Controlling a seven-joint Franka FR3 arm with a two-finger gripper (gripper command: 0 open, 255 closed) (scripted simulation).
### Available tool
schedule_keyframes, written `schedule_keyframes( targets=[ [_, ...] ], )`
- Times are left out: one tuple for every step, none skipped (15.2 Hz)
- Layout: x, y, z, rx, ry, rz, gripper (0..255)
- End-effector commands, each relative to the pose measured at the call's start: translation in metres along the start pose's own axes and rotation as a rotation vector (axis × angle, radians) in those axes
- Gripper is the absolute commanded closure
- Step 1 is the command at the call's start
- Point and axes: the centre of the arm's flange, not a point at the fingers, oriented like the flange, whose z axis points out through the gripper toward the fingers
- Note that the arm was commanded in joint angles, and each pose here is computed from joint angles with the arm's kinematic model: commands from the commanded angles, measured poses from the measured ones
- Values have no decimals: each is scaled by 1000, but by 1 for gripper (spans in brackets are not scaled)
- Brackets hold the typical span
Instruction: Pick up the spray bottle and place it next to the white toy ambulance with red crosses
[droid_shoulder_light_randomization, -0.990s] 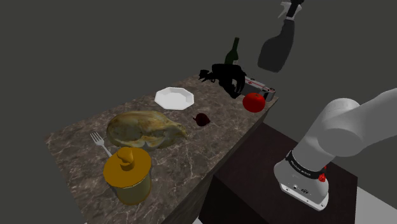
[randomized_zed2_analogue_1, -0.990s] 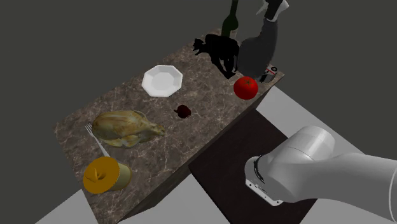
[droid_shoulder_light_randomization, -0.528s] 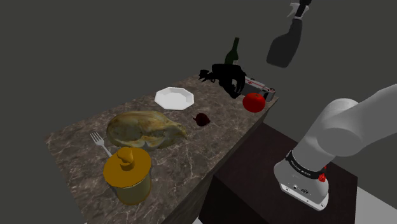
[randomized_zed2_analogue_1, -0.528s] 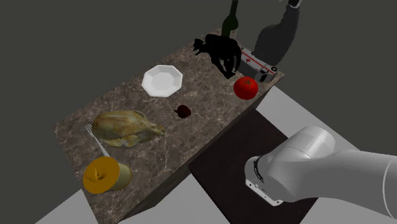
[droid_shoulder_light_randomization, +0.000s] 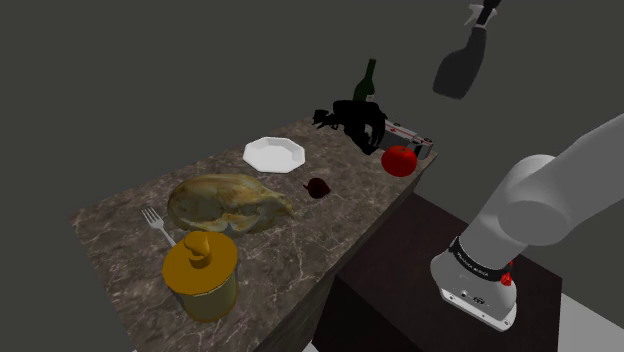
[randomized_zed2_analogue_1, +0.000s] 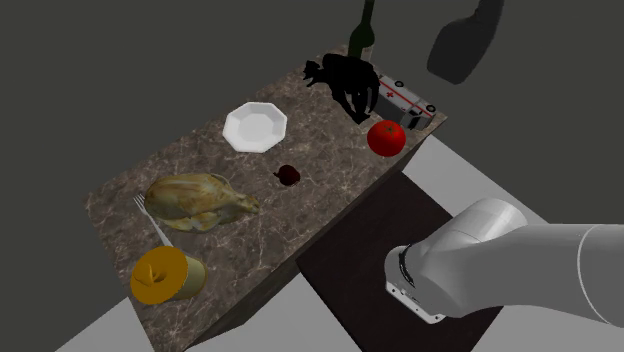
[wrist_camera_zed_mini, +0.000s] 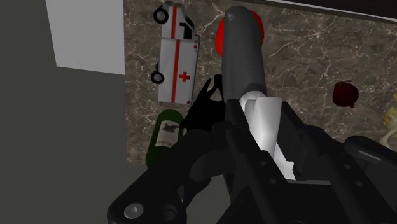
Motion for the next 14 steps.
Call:
schedule_keyframes(
  targets=[
    [-2,7,5,-1,0,-2,255],
    [-3,7,10,-1,0,-2,255],
    [-3,7,15,-1,0,-2,255],
    [-3,7,20,-1,0,-2,255],
    [-3,7,26,-1,0,-2,255],
    [-3,7,31,-1,0,-2,255],
    [-3,7,36,-1,0,-2,255],
    [-4,7,42,-1,0,-2,255],
    [-4,7,47,-1,0,-2,255],
    [-4,7,52,-1,0,-2,255],
    [-4,7,57,-1,0,-2,255],
    [-4,7,63,-1,0,-2,255],
    [-5,6,68,-1,0,-2,255],
    [-5,6,73,-1,0,-2,255]
  ],
)
